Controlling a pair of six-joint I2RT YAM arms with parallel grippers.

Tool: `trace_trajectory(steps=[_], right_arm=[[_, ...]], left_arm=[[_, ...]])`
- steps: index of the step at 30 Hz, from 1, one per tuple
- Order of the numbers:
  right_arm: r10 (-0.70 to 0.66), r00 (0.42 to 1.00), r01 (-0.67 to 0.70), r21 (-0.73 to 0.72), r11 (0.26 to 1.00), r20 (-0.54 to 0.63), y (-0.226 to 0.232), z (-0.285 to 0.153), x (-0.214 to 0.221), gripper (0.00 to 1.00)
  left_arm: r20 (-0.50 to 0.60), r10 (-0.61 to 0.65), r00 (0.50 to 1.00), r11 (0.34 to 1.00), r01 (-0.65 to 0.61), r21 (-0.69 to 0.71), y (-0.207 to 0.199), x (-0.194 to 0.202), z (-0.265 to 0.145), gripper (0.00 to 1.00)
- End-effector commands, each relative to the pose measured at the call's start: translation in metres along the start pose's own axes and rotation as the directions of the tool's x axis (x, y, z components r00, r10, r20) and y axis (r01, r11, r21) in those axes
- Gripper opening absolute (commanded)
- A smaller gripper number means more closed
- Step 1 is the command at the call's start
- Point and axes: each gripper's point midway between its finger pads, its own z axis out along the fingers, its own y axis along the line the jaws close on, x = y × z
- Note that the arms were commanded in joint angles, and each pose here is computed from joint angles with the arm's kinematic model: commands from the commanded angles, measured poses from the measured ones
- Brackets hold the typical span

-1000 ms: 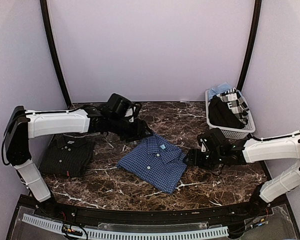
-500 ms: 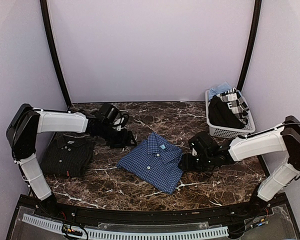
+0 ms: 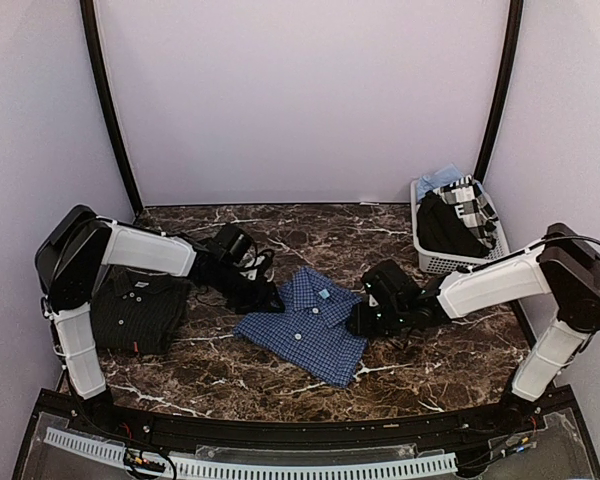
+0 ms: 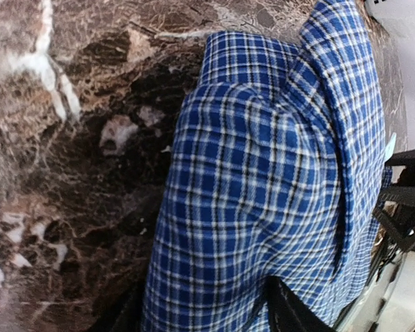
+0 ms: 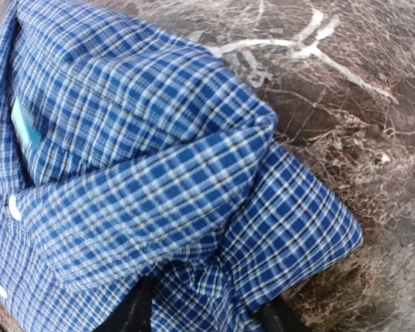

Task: Fold and stack the long sleeve shirts
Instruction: Adjust the square-folded shirt at the center of the board.

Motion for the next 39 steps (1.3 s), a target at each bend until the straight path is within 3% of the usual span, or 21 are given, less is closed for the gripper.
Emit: trace_trajectory(steps=[1, 4, 7, 10, 18, 20, 22, 23, 25, 27, 33, 36, 39], right_arm=[[-0.025, 0.997, 0.025, 0.007, 1.0, -0.068, 0.004, 0.013, 0.016, 0.39], [-0.052, 0.997, 0.052, -0.007, 0.999, -0.049, 0.019, 0.01, 0.002, 0.2], [-0.084, 0.996, 0.083, -0.023, 0.996, -0.017, 0.038, 0.004, -0.017, 0.0], [-0.118, 0.993, 0.118, -0.065, 0.991, 0.015, 0.061, -0.006, -0.033, 0.0], [-0.202, 0.979, 0.205, -0.167, 0.964, 0.035, 0.108, -0.028, -0.053, 0.0], [-0.223, 0.974, 0.224, -0.157, 0.962, 0.023, 0.103, -0.025, -0.052, 0.0], [-0.234, 0.972, 0.228, -0.17, 0.959, -0.018, 0.091, -0.02, -0.048, 0.0], [-0.238, 0.971, 0.229, -0.168, 0.959, -0.035, 0.081, -0.017, -0.047, 0.0], [-0.237, 0.97, 0.227, -0.143, 0.963, -0.057, 0.057, -0.012, -0.051, 0.0], [-0.207, 0.975, 0.2, -0.088, 0.976, -0.077, 0.025, -0.006, -0.057, 0.11], [-0.199, 0.979, 0.199, -0.004, 0.98, -0.045, 0.002, -0.02, -0.074, 0.53], [-0.189, 0.982, 0.189, 0.017, 0.982, -0.019, 0.001, -0.031, -0.079, 0.57], [-0.19, 0.982, 0.19, 0.025, 0.982, 0.006, 0.005, -0.041, -0.079, 0.5]], left_arm=[[-0.014, 0.002, 1.0, 0.999, -0.001, 0.053, -0.018, 0.003, 0.006, 0.45], [0.012, -0.015, 1.0, 0.999, 0.015, 0.044, -0.023, 0.0, 0.0, 0.18], [0.072, -0.026, 0.997, 1.0, 0.026, 0.004, -0.022, -0.006, -0.016, 0.06], [0.165, -0.022, 0.986, 0.999, 0.027, -0.028, -0.028, -0.013, -0.049, 0.0], [0.285, -0.04, 0.958, 0.982, 0.09, -0.164, -0.021, 0.005, -0.111, 0.0], [0.278, -0.055, 0.959, 0.978, 0.108, -0.177, -0.019, 0.014, -0.113, 0.05], [0.258, -0.068, 0.964, 0.973, 0.122, -0.198, -0.015, 0.024, -0.109, 0.25], [0.257, -0.069, 0.964, 0.967, 0.128, -0.218, -0.011, 0.025, -0.107, 0.41], [0.261, -0.078, 0.962, 0.959, 0.144, -0.243, -0.004, 0.028, -0.106, 0.59], [0.29, -0.072, 0.954, 0.952, 0.152, -0.265, 0.003, 0.023, -0.109, 0.68], [0.287, -0.102, 0.953, 0.958, 0.172, -0.23, 0.013, 0.013, -0.106, 0.67], [0.279, -0.103, 0.955, 0.967, 0.161, -0.195, 0.009, 0.011, -0.102, 0.58], [0.266, -0.107, 0.958, 0.973, 0.156, -0.172, 0.006, 0.01, -0.097, 0.5]])
